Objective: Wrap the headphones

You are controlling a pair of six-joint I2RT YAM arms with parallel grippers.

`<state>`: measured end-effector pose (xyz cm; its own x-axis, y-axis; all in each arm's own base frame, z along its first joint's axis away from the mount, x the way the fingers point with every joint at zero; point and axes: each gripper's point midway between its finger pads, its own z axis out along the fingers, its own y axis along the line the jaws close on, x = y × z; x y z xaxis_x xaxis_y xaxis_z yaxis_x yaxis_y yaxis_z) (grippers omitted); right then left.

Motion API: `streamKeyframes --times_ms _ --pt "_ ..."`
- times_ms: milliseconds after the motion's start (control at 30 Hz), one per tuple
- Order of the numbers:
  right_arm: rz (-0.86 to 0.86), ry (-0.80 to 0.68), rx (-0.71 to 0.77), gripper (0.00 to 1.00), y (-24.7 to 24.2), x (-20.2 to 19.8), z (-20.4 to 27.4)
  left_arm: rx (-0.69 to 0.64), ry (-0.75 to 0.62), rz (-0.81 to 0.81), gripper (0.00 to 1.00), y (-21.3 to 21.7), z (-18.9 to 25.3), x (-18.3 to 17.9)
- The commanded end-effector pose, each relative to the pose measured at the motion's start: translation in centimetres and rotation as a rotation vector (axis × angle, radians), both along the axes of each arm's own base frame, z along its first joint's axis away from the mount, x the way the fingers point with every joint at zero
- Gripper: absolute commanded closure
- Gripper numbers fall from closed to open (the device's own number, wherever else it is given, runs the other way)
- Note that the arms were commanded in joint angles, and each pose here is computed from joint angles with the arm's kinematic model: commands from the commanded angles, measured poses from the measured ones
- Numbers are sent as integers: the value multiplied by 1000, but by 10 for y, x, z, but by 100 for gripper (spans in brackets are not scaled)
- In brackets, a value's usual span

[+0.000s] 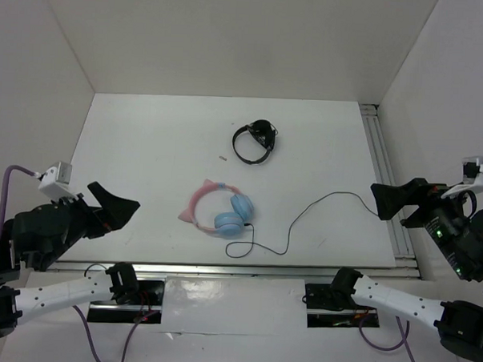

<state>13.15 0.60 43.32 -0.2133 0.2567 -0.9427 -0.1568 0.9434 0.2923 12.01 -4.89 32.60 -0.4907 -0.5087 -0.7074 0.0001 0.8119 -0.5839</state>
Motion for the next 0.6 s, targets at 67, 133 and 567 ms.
streamKeyframes --times_ms 67,133,567 --pt "57 10 -39 1 21 6 -1 52 -13 0 0 -4 -2 7" --pt "103 -27 5 1 27 3 5 67 -5 0 0 -7 -9 8" --pt "377 -2 16 1 134 25 -65 396 -124 -237 0 -154 -65 102"
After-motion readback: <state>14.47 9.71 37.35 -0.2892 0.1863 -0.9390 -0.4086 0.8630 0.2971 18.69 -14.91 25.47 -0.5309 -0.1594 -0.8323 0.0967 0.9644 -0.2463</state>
